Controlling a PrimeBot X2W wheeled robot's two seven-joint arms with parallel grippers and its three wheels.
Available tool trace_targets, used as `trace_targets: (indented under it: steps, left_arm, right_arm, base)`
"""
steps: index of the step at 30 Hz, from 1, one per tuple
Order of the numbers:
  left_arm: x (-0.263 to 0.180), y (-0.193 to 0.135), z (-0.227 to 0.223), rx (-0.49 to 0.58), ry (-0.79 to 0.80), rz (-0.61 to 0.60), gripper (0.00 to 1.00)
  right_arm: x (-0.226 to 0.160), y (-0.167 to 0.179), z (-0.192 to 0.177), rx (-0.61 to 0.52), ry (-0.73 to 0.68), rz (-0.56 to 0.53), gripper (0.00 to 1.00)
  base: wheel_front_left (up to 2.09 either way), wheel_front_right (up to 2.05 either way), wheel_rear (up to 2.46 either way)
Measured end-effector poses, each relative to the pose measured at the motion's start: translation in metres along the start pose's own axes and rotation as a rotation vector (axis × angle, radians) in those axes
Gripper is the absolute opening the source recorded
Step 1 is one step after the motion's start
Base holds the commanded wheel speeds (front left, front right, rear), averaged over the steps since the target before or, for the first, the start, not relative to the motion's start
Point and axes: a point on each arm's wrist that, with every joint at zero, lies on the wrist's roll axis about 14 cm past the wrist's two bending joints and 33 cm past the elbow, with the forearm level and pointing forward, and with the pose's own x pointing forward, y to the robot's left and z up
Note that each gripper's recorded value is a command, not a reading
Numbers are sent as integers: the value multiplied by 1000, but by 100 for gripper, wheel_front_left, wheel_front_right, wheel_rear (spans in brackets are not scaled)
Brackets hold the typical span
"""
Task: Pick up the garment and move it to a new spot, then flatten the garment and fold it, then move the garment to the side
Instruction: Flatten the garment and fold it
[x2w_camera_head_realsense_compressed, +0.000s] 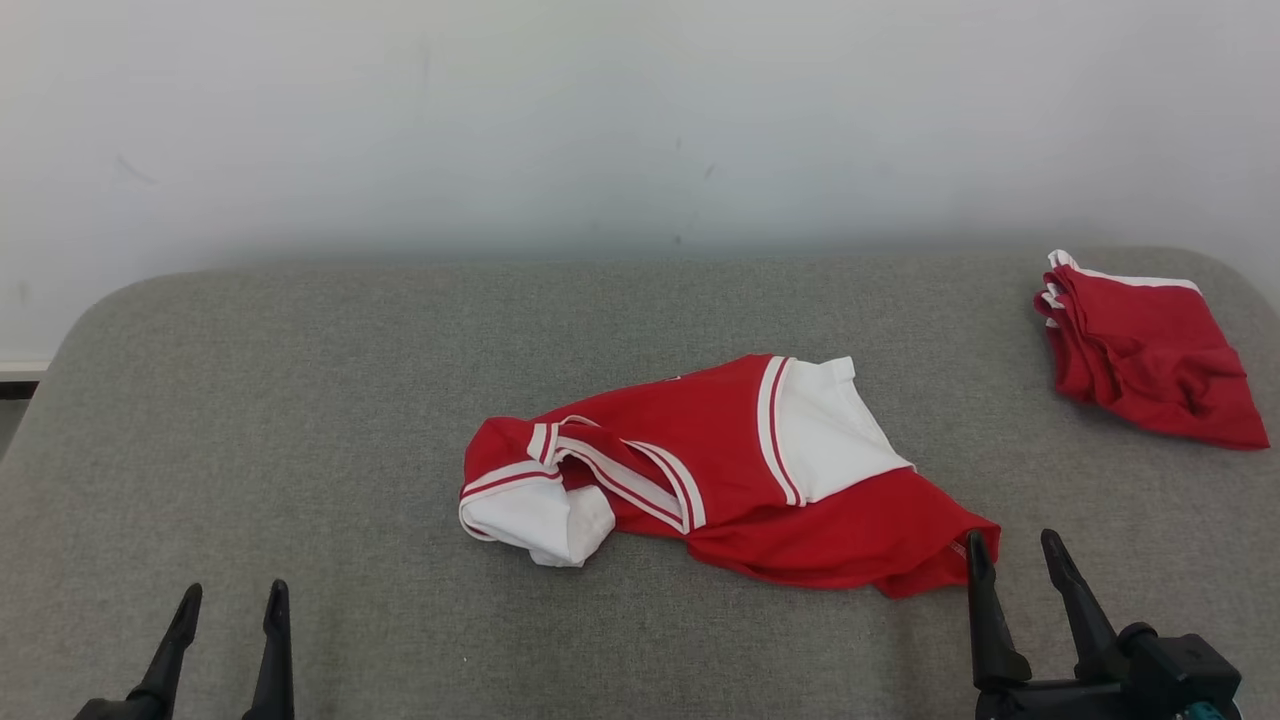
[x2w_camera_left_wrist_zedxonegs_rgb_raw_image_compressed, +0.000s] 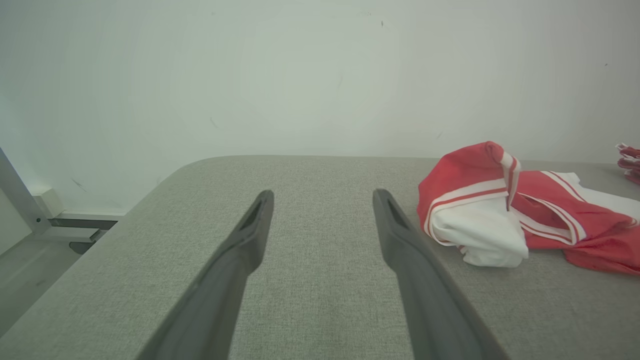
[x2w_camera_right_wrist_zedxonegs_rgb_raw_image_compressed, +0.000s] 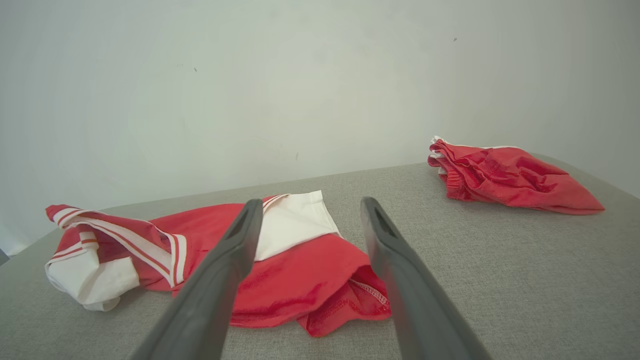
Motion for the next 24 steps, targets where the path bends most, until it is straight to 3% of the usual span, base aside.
trace_targets:
  steps: [9,24]
  left_arm:
    - [8,-15,0,-5,-1,-46,100]
    - [67,-130,5,-47,-14,-371,100]
  right_arm:
    - [-1,-2,-1,-3,5,-8,100]
    - [-6,-21,-4,-3,13,-68,100]
  base:
    - [0,0,0]
    - [0,0,0]
